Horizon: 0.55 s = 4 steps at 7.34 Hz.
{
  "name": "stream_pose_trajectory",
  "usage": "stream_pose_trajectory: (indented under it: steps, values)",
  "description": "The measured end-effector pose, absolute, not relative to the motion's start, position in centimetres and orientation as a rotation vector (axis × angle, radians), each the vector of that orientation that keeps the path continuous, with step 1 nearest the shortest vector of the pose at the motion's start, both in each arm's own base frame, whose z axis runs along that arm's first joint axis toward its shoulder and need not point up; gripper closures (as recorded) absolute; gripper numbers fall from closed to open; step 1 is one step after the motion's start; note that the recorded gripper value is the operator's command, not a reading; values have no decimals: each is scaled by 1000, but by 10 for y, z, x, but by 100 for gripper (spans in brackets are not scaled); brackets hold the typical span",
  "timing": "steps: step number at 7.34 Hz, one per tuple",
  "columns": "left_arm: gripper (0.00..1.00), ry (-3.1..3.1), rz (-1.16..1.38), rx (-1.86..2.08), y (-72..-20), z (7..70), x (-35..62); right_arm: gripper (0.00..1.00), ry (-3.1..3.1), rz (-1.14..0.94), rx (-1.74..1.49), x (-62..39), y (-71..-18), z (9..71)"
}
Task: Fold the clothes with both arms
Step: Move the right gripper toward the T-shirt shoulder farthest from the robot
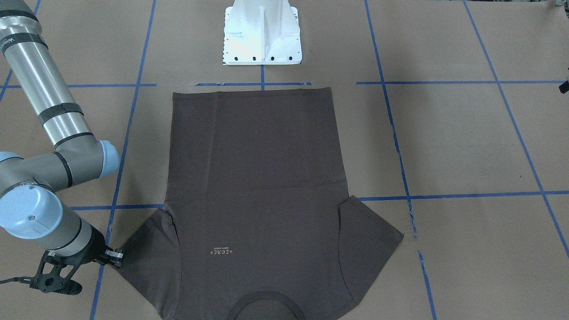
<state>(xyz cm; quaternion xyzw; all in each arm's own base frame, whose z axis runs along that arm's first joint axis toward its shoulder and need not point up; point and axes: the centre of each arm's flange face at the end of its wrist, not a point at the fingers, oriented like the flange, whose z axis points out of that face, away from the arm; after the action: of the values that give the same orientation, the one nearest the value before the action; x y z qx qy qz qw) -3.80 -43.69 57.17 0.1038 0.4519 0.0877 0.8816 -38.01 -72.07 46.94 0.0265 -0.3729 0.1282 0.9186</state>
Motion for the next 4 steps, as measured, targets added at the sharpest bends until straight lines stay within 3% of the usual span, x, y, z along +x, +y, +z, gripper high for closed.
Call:
stream_pose_trajectory:
  steps: [1, 4]
  values:
    - [0, 941, 182, 216, -437, 572, -38, 100, -764, 264, 52, -381, -721, 471]
    - [0, 942, 182, 213, -437, 574, -38, 100, -771, 261, 57, -383, -724, 462]
